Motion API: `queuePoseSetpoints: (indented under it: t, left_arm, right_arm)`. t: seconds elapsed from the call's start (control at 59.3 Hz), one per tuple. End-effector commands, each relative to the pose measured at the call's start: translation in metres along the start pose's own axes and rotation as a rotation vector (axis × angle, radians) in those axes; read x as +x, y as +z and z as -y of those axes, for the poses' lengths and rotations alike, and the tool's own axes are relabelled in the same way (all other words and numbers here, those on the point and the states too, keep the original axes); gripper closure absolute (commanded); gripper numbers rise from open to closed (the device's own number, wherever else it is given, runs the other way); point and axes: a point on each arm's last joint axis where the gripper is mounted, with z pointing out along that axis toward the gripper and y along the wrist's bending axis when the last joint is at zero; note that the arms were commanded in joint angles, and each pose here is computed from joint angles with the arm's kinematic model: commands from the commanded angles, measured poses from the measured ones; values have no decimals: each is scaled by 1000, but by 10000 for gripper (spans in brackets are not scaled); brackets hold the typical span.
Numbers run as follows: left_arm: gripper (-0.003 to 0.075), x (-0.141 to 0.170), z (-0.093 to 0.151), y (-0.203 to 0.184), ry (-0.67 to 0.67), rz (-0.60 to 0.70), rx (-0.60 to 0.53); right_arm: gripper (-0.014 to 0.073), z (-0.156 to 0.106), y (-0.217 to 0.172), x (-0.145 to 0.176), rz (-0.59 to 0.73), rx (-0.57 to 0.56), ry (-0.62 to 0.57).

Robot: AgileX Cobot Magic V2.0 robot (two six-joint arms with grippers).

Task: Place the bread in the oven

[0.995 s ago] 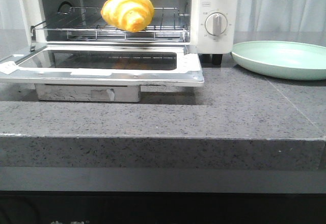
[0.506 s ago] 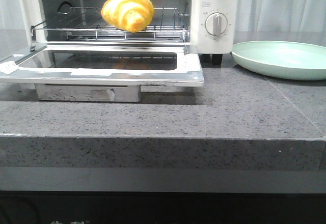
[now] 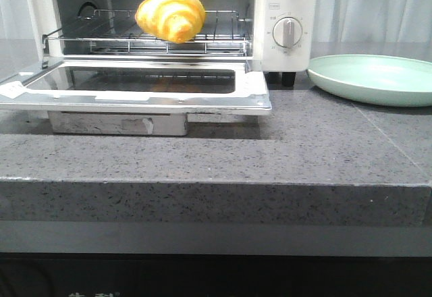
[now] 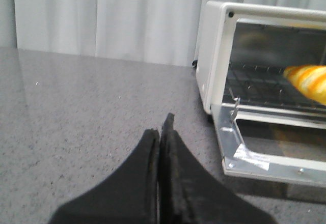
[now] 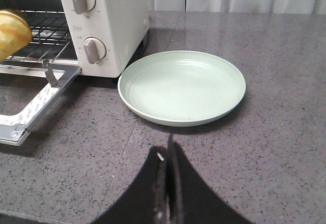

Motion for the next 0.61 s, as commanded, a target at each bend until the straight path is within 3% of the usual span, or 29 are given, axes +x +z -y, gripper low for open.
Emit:
queuePoseSetpoints:
  t: [0.0, 0.287, 0.59]
  left_arm:
    - [741, -4, 0, -1, -34, 80, -9]
    - [741, 30, -3, 6, -38, 11, -21]
    - [741, 33, -4, 7, -40, 50, -21]
  right_arm:
    - [664, 0, -3, -16, 99, 6, -10]
    - [664, 0, -3, -16, 99, 6, -10]
    - [664, 0, -3, -16, 98, 6, -10]
